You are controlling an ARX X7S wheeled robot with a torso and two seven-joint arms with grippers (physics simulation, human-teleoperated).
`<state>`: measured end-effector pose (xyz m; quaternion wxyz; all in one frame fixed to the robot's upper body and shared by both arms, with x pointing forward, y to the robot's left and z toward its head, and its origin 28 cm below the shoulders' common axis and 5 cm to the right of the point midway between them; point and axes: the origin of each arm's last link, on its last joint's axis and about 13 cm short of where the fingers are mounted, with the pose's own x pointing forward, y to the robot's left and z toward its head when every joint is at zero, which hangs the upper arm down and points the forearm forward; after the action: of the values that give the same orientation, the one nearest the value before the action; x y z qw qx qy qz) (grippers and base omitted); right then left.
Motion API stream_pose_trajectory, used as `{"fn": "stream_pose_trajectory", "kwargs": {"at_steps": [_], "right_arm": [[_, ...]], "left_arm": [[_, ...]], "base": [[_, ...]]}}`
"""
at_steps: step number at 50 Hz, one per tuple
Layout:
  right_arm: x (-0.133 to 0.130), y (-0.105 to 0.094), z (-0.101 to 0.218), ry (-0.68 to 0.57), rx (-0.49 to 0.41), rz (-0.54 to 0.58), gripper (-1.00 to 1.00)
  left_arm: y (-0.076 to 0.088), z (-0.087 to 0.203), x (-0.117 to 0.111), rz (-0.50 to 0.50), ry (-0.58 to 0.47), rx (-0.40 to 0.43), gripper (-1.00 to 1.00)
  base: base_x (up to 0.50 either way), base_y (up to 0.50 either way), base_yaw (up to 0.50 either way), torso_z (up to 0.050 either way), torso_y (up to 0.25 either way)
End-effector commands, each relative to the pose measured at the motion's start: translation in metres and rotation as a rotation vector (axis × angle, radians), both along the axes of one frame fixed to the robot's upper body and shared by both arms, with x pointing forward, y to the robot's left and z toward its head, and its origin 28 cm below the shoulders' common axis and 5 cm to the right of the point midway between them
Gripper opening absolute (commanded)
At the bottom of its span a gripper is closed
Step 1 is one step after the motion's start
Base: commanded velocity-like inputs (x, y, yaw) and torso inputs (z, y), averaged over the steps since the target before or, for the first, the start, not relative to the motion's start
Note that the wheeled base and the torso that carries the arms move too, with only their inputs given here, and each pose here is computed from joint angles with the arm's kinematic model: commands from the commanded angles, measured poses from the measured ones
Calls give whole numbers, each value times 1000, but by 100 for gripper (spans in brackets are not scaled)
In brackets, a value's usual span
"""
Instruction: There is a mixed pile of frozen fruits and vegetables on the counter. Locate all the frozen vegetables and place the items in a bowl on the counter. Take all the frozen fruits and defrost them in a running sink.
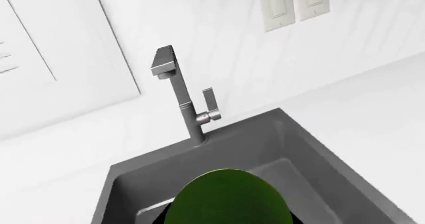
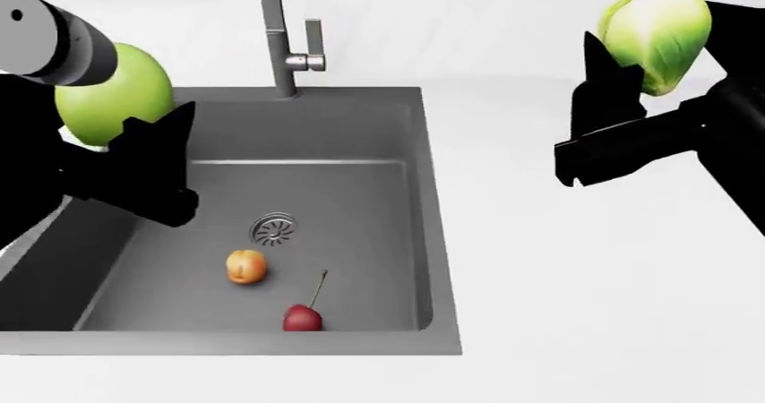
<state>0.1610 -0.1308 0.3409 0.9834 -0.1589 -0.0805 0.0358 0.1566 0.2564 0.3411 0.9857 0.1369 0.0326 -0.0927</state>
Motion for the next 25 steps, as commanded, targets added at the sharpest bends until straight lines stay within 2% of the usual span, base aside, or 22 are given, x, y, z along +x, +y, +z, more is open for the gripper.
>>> {"fn": "stream_pose_trajectory", "kwargs": {"at_steps": [1,14,25], "right_arm": [[3,4,-1,-8,-70,15,-100],[6,7,-6,-22,-139,28,-100],[6,8,-6,-22,-156,34,-100]], "left_arm": [[1,1,-1,8,-3,-15,-100],[2,0,-1,9,-1,-16,-100],[2,-1,-1,8,0,-17,-100]], "base": [[0,500,0,0,0],[14,500,0,0,0],[27,500,0,0,0]]}}
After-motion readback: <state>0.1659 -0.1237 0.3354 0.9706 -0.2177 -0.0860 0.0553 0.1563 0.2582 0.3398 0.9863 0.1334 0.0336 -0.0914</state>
